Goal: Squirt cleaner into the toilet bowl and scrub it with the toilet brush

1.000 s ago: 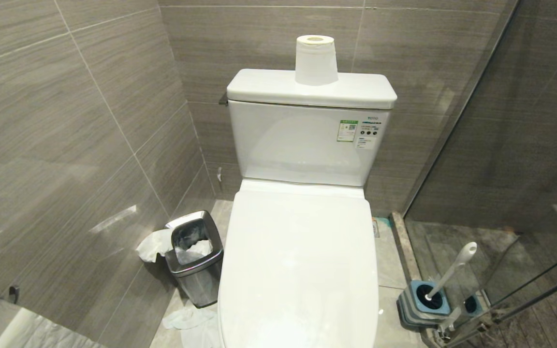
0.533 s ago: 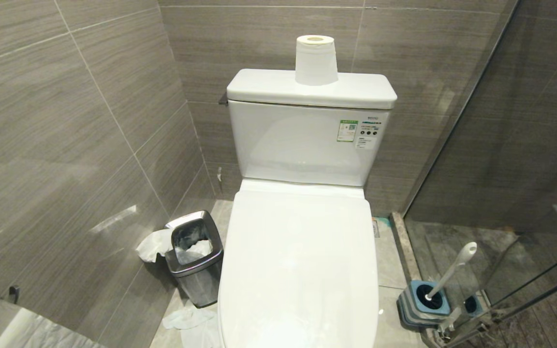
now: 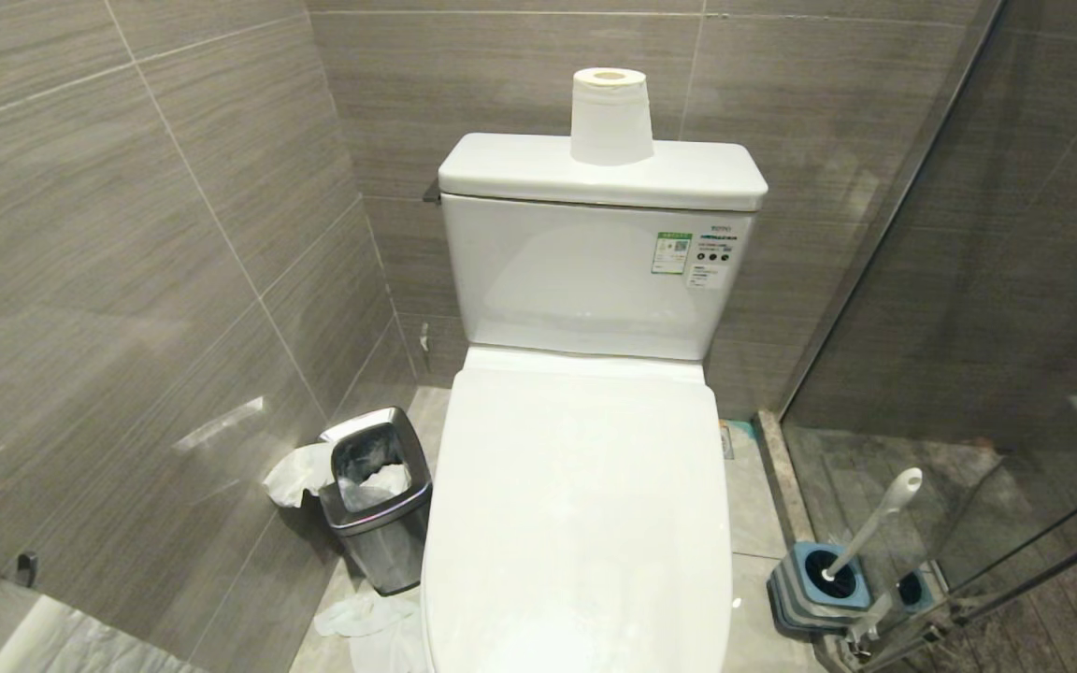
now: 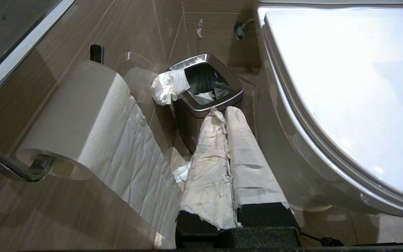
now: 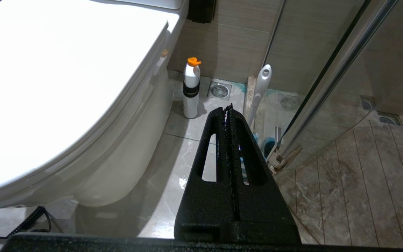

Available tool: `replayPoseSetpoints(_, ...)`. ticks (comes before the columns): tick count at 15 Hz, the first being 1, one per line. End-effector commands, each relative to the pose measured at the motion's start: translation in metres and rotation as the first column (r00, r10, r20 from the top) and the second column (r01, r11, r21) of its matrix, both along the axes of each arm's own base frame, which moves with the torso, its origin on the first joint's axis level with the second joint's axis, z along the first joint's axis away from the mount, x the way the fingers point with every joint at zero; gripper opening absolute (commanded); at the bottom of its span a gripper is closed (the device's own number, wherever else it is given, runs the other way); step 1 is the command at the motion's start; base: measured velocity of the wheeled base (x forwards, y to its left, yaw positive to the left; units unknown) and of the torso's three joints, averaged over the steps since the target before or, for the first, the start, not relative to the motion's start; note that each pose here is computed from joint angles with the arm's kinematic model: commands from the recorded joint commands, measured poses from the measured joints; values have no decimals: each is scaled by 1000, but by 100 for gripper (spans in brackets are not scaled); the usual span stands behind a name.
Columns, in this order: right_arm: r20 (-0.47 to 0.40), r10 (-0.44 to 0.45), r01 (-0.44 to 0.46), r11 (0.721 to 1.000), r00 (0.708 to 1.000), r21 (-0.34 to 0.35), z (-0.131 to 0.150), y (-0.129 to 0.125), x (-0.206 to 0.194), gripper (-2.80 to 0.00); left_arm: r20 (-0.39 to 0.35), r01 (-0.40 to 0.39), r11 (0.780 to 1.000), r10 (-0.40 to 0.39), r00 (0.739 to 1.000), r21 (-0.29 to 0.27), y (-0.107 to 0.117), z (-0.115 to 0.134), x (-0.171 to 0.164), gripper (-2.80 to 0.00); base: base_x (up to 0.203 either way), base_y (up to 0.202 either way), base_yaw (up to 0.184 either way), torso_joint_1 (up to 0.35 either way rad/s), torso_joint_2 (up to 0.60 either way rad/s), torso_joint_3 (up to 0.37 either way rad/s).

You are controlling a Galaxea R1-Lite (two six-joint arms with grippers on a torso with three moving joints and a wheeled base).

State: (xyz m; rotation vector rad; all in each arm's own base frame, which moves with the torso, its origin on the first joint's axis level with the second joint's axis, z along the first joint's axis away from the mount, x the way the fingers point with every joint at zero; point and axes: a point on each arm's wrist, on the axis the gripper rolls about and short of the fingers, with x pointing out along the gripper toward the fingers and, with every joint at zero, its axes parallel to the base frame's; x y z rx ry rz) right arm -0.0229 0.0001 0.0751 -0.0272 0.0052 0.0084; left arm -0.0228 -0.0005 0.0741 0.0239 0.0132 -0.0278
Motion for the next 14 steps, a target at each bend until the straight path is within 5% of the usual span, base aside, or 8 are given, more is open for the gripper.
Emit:
replayPoseSetpoints(1,1,1,-1,1000,1000,0,0,0,0,-280,-5,0,1000,0,1000,1,0,-1,0,-280,0,0,0,0,0,0)
replayPoseSetpoints(14,1,1,-1,1000,1000,0,0,0,0,-280,-5,0,1000,0,1000,1,0,-1,0,-280,0,0,0,0,0,0)
